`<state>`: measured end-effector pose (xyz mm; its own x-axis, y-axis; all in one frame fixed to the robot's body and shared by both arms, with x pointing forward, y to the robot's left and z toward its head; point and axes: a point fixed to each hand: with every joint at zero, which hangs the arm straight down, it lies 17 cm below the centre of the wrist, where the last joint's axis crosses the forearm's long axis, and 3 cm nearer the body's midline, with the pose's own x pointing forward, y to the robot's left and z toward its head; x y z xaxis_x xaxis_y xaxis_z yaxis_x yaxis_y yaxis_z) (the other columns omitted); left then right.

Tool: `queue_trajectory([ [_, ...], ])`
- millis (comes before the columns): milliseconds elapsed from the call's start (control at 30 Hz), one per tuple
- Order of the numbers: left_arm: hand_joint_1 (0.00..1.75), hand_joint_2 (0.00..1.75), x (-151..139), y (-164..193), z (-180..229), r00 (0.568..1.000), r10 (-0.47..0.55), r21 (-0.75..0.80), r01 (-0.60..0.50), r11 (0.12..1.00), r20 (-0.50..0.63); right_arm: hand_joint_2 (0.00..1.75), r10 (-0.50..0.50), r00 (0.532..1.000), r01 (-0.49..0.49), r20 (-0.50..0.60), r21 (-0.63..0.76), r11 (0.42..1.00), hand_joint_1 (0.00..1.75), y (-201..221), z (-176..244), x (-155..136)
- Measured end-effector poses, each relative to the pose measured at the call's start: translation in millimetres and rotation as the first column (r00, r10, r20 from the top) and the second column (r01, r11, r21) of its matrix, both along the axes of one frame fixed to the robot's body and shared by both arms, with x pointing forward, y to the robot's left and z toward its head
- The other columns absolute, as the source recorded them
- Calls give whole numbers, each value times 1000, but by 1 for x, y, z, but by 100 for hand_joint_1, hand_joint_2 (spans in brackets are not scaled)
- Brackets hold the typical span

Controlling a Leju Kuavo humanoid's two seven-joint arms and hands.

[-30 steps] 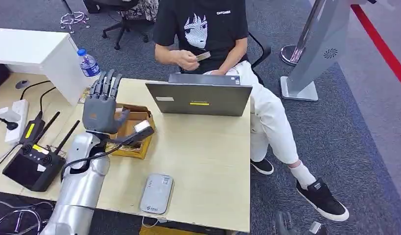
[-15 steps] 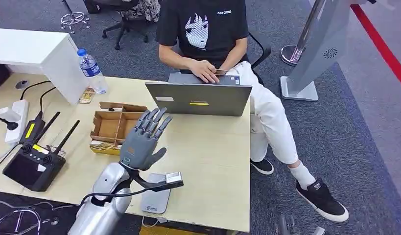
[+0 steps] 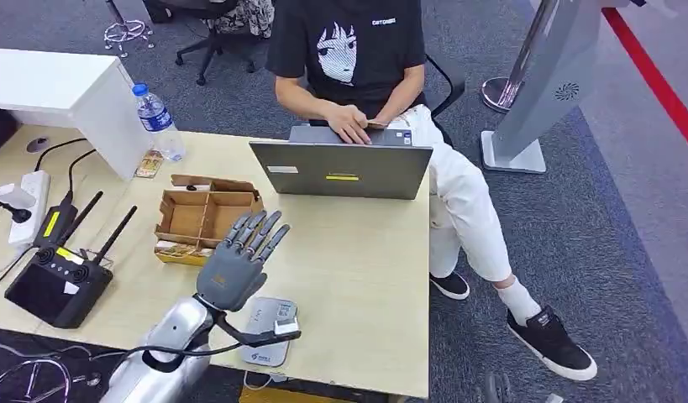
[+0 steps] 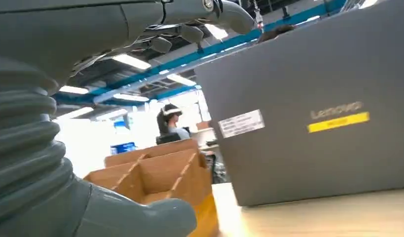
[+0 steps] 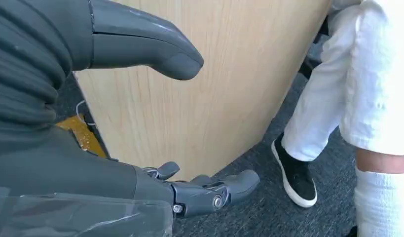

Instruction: Pass the card to the sensor for recognition and then transmit it.

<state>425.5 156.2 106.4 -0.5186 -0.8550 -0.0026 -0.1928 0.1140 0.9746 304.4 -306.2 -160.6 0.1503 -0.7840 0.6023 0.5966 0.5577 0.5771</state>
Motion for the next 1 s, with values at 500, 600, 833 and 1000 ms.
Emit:
queue_trajectory([
  [500,0,175,21,67,-15,987,160,43,-159,986,-20,175,3,1000,-3,-3,-3,1000,0,0,-1,-1],
  [600,0,175,22,74,-20,985,169,52,-167,985,-34,175,2,1000,-2,-3,-3,1000,0,0,-1,-1],
  [833,0,175,23,82,-28,981,184,62,-180,982,-55,175,-1,1000,1,-3,-2,1000,0,-1,-1,-1],
  [1000,0,175,22,87,-32,978,195,65,-190,980,-75,175,-2,1000,2,-2,-1,1000,0,-1,-1,-1],
])
